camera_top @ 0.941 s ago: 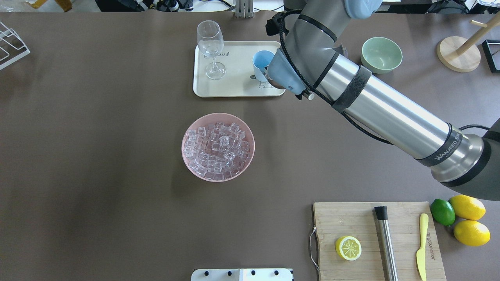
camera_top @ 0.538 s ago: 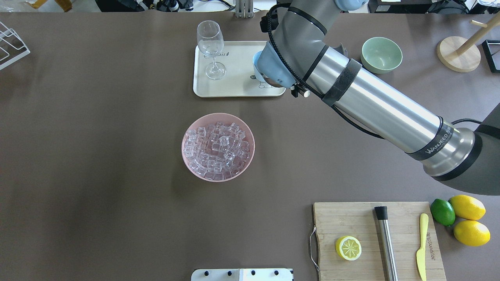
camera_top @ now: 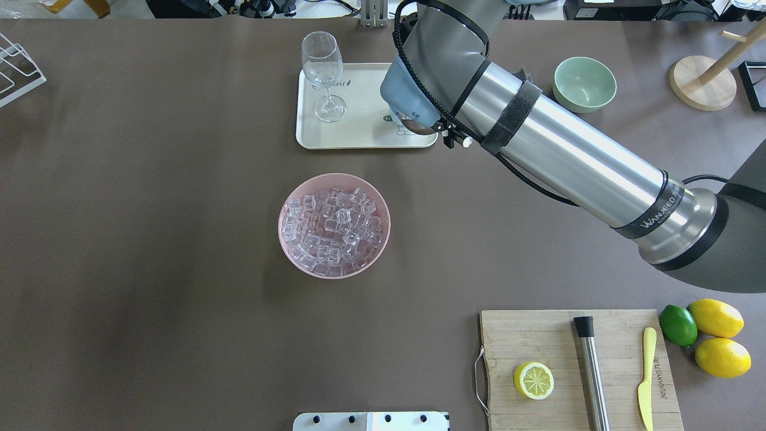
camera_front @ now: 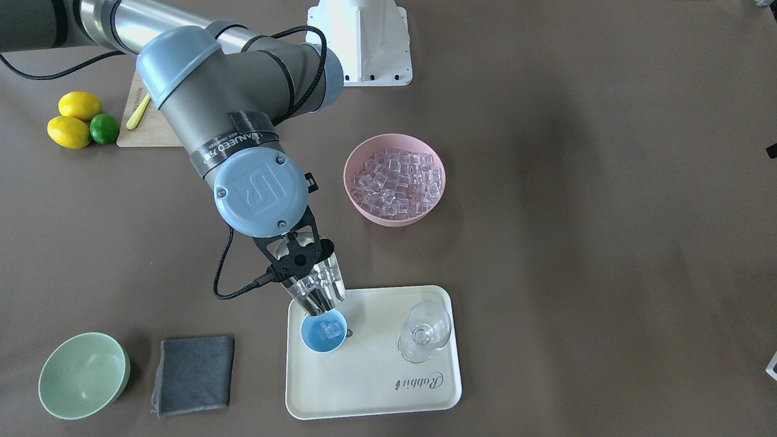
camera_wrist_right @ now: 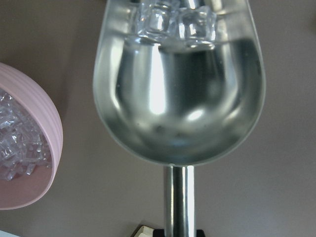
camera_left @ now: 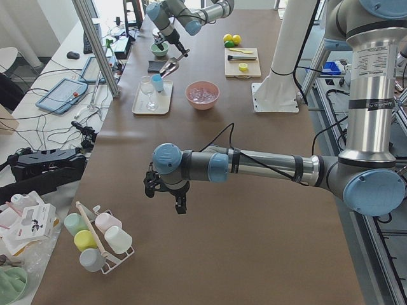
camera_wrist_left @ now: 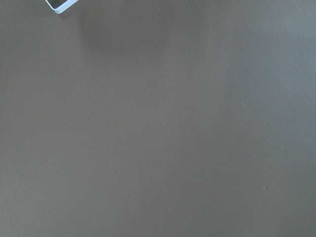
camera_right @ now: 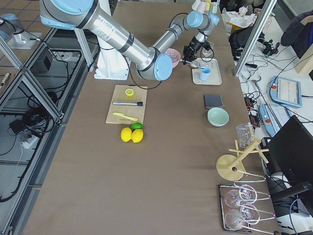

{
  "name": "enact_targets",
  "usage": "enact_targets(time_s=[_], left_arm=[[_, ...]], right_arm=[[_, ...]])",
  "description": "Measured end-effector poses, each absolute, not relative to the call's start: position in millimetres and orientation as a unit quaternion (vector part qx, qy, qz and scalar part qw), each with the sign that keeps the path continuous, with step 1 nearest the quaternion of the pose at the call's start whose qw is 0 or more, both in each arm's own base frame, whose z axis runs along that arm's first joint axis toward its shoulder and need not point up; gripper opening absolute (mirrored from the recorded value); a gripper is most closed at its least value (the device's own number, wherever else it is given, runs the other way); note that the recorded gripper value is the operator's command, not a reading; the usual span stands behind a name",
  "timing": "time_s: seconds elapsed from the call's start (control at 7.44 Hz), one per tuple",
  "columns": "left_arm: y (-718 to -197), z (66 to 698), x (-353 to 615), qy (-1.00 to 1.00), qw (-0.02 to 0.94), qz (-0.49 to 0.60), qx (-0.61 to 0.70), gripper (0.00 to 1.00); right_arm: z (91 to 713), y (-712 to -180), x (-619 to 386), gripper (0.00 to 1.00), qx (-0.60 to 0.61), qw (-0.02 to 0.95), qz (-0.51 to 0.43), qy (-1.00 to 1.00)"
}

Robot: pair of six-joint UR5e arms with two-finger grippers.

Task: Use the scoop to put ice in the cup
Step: 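Tilt the scoop further down into the blue cup to empty it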

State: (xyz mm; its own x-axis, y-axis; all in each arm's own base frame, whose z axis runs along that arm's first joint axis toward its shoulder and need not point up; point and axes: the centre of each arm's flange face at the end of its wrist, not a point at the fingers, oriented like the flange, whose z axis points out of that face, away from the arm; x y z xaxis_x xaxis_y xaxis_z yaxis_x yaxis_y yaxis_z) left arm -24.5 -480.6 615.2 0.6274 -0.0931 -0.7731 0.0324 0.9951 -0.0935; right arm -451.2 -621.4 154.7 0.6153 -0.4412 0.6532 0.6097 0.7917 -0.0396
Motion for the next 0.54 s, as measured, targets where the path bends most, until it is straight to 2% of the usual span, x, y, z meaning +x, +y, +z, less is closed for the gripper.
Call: enact_targets(time_s=[0.54], left_arm=[[-483.6,614.0,-23.8,0.43,0.901,-0.034,-0.035,0.98]], right_arm=[[157.1,-619.6,-449.8,0.0,-0.144,0.884,-0.303,-0.326]])
